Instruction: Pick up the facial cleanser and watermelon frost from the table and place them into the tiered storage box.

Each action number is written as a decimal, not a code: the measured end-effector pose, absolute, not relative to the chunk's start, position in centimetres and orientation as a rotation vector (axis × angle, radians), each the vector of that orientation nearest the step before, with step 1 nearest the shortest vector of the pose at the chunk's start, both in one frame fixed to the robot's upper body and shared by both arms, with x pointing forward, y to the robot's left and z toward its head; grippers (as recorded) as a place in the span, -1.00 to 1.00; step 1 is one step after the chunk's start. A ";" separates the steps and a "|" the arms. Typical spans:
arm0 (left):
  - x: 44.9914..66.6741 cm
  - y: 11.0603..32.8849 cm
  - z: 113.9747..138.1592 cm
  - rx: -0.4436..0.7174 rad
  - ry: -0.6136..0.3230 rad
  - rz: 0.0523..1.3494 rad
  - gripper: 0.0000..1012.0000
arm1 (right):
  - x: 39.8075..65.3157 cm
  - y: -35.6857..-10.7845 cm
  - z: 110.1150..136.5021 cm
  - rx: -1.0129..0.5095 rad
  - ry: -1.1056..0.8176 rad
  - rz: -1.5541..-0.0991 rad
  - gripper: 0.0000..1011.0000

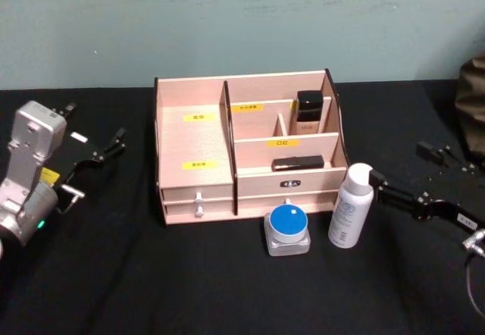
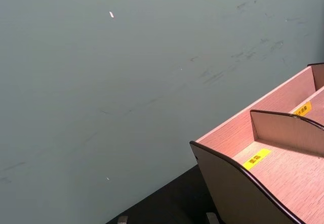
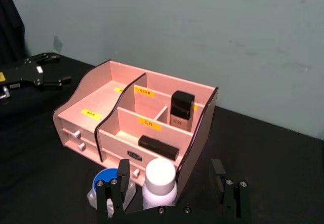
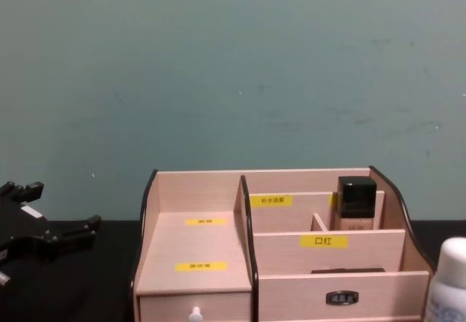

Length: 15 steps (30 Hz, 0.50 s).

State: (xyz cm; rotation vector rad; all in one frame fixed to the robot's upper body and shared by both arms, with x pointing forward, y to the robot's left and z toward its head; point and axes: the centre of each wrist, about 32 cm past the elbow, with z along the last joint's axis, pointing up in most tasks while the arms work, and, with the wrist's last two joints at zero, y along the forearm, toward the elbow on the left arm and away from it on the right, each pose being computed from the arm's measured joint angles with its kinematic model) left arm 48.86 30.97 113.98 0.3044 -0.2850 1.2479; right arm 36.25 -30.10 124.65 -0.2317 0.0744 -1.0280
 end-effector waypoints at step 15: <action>48.9 31.0 114.0 0.304 -0.285 1.248 0.98 | 36.8 -29.8 122.6 -0.290 0.175 -1.010 0.98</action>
